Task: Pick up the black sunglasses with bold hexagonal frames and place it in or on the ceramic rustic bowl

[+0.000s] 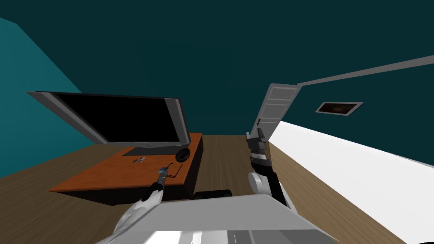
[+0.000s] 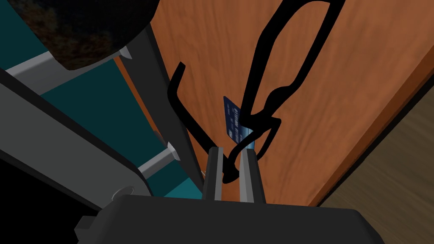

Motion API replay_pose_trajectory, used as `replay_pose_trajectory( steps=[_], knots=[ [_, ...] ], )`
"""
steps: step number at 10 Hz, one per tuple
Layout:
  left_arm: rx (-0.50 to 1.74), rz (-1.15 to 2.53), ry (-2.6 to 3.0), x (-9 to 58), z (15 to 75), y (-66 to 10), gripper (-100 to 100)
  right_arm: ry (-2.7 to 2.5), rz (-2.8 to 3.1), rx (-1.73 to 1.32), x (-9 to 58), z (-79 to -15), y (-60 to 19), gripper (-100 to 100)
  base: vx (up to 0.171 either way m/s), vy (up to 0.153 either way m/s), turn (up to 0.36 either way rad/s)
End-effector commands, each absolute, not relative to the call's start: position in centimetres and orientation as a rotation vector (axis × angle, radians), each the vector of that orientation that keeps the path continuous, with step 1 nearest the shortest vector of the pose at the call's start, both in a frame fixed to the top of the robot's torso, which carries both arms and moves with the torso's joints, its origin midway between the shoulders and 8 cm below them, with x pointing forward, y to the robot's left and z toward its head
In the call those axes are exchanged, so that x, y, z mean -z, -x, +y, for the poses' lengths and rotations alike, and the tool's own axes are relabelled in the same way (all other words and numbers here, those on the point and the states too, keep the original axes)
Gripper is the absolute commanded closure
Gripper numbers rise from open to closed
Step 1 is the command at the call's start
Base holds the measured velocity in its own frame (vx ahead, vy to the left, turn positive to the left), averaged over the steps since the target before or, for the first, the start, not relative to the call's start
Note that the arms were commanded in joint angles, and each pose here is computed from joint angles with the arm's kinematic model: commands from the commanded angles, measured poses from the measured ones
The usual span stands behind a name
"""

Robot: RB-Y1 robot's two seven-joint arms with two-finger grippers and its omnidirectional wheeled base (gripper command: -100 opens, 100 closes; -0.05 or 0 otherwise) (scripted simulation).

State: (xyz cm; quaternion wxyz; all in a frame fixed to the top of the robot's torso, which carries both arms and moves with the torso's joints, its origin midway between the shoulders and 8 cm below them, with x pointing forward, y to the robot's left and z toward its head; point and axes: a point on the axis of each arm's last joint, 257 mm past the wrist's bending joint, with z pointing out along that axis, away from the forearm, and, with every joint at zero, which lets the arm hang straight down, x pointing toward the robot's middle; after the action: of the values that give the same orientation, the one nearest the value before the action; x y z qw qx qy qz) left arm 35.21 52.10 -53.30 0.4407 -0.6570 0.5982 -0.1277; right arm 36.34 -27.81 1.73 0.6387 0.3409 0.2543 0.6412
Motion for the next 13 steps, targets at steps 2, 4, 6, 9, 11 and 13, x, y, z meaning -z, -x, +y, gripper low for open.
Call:
replay_pose_trajectory(
  steps=[2,4,6,9,11,13],
  knots=[
    [0.347,1.531,1.603,53.3,50.8,-35.8,100,-0.778,0.58,-1.463,-1.7,-27.8,-36.3,0,0.056,-0.037,0.187],
    [0.371,1.566,1.584,53.4,49.7,-36.1,100,-0.778,0.58,-1.463,-1.7,-27.8,-36.3,0,0.057,-0.044,0.183],
    [0.371,1.566,1.584,53.4,49.7,-36.1,100,-0.778,0.58,-1.463,-1.7,-27.8,-36.3,0,0.008,-0.014,-0.028],
    [0.39,1.596,1.567,53.6,48.7,-36.2,100,-0.778,0.58,-1.463,-1.7,-27.8,-36.3,0,0.029,-0.029,0.135],
    [0.396,1.578,1.579,53.2,49.3,-36.5,100,-0.778,0.58,-1.463,-1.7,-27.8,-36.3,0,-0.043,0.035,-0.042],
    [0.424,1.538,1.592,52.0,49.9,-37.9,100,-0.777,0.58,-1.463,-1.7,-27.8,-36.4,0,-0.206,0.163,-0.14]
  ],
)
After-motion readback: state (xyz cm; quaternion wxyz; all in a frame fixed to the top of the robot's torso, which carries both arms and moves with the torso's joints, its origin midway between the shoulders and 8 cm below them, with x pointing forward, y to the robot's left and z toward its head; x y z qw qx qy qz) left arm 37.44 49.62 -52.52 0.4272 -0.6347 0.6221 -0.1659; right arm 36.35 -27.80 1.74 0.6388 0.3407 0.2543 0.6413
